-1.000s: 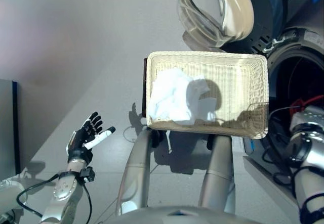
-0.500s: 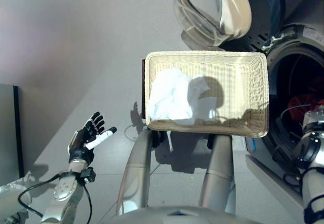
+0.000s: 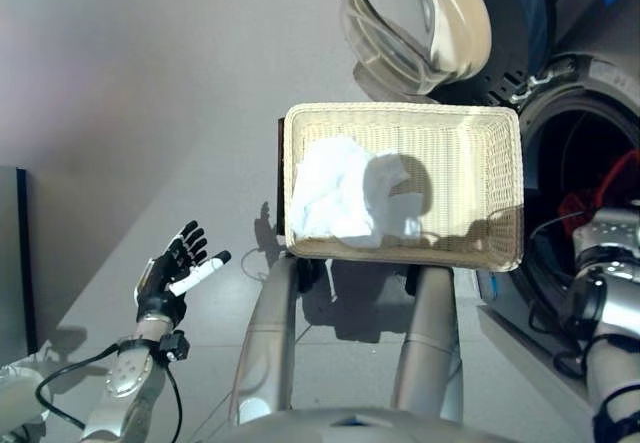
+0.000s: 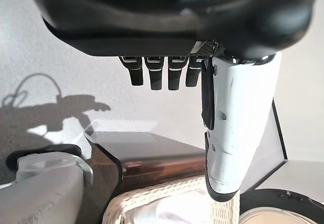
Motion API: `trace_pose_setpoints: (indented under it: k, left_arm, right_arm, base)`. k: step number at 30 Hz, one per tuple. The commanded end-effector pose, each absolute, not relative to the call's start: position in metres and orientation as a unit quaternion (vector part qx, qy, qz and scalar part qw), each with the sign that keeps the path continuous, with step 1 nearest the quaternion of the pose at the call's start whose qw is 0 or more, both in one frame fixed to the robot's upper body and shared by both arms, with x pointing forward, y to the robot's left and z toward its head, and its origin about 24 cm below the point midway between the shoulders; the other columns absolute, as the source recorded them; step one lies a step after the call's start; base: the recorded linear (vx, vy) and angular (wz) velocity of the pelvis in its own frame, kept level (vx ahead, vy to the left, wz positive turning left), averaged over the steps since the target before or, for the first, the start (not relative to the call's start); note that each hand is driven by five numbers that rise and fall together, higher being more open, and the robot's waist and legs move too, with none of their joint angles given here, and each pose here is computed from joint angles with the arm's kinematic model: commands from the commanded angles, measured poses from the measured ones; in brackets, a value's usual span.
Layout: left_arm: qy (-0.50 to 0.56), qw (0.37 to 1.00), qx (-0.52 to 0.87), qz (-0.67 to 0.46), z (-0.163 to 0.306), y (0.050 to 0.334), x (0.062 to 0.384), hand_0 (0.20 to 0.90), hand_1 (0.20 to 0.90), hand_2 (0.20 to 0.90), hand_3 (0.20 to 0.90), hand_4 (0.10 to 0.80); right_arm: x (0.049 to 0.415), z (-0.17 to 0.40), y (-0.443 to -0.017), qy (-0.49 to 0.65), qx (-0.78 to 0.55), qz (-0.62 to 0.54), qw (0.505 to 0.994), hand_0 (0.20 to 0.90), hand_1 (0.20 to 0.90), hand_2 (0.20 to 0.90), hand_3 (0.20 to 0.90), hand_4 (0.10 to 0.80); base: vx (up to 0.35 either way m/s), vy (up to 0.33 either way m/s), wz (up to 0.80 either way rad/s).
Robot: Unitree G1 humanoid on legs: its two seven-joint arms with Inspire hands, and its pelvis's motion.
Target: Pick up the clothes and place them into the washing machine
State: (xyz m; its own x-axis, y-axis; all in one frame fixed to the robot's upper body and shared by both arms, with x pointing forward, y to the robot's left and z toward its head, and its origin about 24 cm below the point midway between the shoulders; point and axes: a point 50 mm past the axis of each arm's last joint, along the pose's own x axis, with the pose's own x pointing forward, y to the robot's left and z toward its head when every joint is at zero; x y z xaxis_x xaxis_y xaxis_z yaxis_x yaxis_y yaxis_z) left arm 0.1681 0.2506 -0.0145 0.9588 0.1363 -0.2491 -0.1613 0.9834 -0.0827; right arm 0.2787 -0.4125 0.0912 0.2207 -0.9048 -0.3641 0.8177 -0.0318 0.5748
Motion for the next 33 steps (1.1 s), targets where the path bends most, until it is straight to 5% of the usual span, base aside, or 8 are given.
trace_pose_setpoints:
  k: [1, 14, 27, 33]
  left_arm:
    - [0.043, 0.994, -0.018, 0.097, 0.012, 0.274, 0.179, 0.9, 0.9, 0.9, 0.9, 0.8]
    - [0.075, 0.989, 0.035, 0.127, -0.003, 0.291, 0.178, 0.9, 0.9, 0.9, 0.9, 0.8]
    - [0.07, 0.985, 0.069, 0.141, 0.003, 0.304, 0.174, 0.9, 0.9, 0.9, 0.9, 0.8]
    - [0.072, 0.986, 0.063, 0.138, 0.003, 0.305, 0.172, 0.9, 0.9, 0.9, 0.9, 0.8]
  right_arm:
    - [0.287, 0.097, -0.406, -0.057, 0.253, -0.586, 0.768, 0.9, 0.9, 0.9, 0.9, 0.8]
    - [0.281, 0.029, -0.366, 0.071, 0.145, -0.527, 0.834, 0.9, 0.9, 0.9, 0.9, 0.8]
    - [0.268, 0.048, -0.394, 0.056, 0.067, -0.551, 0.83, 0.9, 0.9, 0.9, 0.9, 0.8]
    - [0.267, 0.036, -0.387, 0.117, -0.052, -0.487, 0.864, 0.9, 0.9, 0.9, 0.9, 0.8]
  base:
    - [0.133, 0.012, 0.02]
    - [0.047, 0.021, 0.04]
    - [-0.005, -0.009, 0.03]
    - [-0.034, -0.006, -0.06]
